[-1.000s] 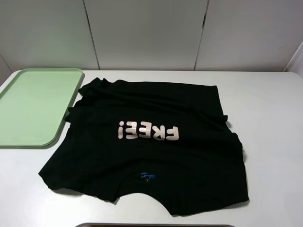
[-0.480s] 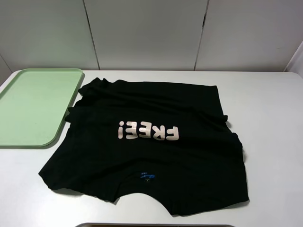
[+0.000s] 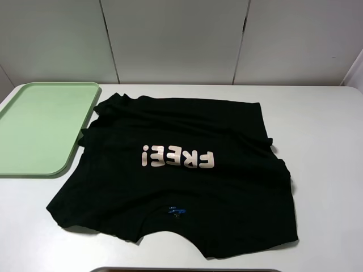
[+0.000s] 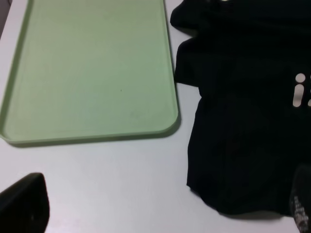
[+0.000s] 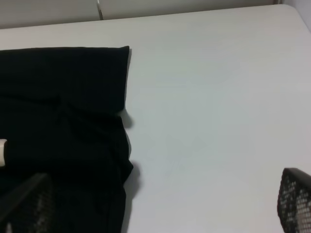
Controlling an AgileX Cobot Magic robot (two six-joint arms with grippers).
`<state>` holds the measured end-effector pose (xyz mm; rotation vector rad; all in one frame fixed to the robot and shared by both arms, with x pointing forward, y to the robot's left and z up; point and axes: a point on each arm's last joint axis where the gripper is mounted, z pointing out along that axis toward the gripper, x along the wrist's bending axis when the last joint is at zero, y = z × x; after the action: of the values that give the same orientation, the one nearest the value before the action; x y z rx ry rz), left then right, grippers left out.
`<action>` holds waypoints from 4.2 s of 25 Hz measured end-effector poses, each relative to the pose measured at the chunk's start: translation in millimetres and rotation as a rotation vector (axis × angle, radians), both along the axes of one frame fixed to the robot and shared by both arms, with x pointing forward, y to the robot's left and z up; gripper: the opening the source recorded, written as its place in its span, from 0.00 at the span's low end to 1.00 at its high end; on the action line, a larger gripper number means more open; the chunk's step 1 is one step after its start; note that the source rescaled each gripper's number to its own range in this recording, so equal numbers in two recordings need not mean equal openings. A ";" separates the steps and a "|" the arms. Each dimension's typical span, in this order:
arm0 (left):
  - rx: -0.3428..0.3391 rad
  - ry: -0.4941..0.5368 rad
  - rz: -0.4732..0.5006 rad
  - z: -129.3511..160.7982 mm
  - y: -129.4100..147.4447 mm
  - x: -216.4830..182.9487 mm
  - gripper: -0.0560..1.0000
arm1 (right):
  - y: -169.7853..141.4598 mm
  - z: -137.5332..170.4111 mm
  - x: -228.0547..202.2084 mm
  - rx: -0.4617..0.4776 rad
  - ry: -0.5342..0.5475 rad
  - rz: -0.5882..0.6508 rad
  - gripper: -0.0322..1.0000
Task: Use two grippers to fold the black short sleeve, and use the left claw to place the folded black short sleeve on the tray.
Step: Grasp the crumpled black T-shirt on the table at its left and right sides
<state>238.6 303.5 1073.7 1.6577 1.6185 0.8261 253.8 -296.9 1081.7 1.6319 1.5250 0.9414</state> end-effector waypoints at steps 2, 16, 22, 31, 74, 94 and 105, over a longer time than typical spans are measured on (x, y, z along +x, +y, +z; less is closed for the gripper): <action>0.003 0.043 0.000 14.8 -0.9 13.1 0.99 | -0.5 11.2 11.1 0.002 0.036 0.000 1.00; 0.266 0.356 -0.317 99.9 -30.2 196.5 0.97 | -0.9 15.6 138.3 -0.085 0.459 0.180 1.00; 0.405 0.478 -0.628 64.8 -89.1 249.5 0.97 | 18.3 -1.5 181.2 -0.126 0.545 0.365 1.00; 0.483 0.714 -0.839 -13.6 -134.8 290.0 0.96 | 72.7 -31.9 201.9 -0.276 0.630 0.656 1.00; 0.670 0.613 -1.123 -158.6 -147.2 370.4 0.92 | 116.5 -142.0 242.7 -0.686 0.630 1.054 1.00; 0.623 0.820 -1.189 -198.7 -143.1 360.9 0.89 | 117.9 -155.3 243.2 -0.724 0.616 1.123 1.00; 0.616 0.857 -1.200 -198.5 -141.9 357.8 0.85 | 121.5 -201.7 251.0 -0.721 0.694 1.153 1.00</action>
<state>596.3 161.6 875.2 3.1325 0.4174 -0.1012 504.8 -175.4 879.9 0.4399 2.9351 0.1657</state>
